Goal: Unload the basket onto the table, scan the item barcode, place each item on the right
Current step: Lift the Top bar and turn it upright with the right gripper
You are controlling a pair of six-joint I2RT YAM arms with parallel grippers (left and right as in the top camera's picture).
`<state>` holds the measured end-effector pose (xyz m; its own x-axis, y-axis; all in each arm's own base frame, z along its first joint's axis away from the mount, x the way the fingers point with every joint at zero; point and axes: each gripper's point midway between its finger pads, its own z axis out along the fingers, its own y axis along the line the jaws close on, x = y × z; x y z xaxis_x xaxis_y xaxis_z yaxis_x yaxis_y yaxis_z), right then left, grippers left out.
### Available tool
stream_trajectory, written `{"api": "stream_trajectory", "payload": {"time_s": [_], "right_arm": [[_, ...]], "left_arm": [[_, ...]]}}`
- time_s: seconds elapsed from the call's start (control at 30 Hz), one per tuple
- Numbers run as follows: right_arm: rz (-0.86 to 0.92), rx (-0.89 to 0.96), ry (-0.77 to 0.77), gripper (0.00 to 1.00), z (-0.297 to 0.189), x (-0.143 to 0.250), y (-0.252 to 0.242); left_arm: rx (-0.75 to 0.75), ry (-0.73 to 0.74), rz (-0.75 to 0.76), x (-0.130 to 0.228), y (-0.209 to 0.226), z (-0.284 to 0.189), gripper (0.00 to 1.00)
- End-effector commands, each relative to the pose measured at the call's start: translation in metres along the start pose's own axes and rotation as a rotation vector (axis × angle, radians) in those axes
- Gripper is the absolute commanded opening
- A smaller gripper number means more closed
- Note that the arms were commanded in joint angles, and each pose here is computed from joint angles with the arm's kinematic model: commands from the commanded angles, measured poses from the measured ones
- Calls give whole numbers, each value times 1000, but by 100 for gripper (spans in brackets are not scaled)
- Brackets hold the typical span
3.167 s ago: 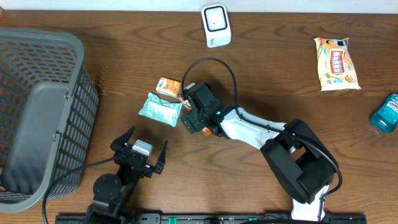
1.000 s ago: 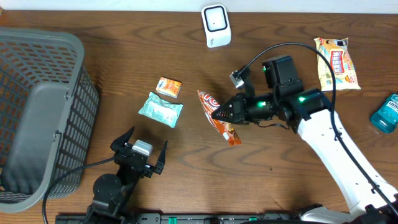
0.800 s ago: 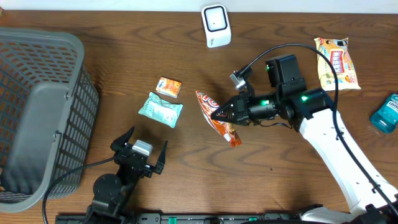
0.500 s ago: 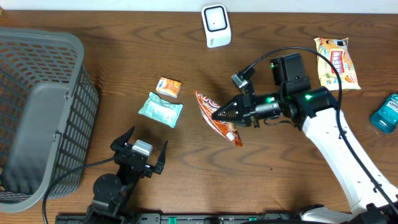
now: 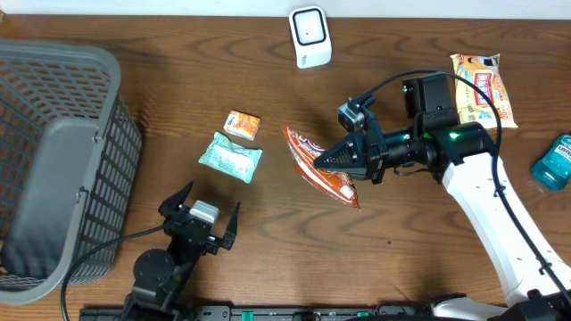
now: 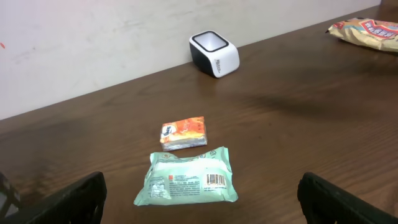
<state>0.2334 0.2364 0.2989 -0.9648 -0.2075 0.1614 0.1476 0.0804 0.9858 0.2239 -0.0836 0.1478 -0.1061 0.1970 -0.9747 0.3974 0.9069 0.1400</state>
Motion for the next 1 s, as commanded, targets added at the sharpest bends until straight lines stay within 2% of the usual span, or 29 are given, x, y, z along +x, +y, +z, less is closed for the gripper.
{"api": "stream_trajectory", "payload": {"time_s": [0.0, 0.37, 0.57, 0.77, 0.87, 0.97], "right_arm": [[-67, -37, 24, 1, -2, 4, 8], [-205, -38, 22, 1, -2, 10, 4], [-453, -41, 17, 1, -2, 10, 3], [-551, -35, 13, 1, -2, 9, 3], [-585, 131, -44, 1, -3, -8, -22], [-556, 442, -140, 1, -17, -36, -66]], "left_arm": [[16, 37, -16, 13, -4, 2, 98], [16, 37, -16, 13, -4, 2, 98], [15, 37, -16, 13, -4, 2, 98], [16, 37, -16, 13, -4, 2, 98], [16, 37, -16, 13, -4, 2, 98], [16, 37, -16, 13, -4, 2, 98]]}}
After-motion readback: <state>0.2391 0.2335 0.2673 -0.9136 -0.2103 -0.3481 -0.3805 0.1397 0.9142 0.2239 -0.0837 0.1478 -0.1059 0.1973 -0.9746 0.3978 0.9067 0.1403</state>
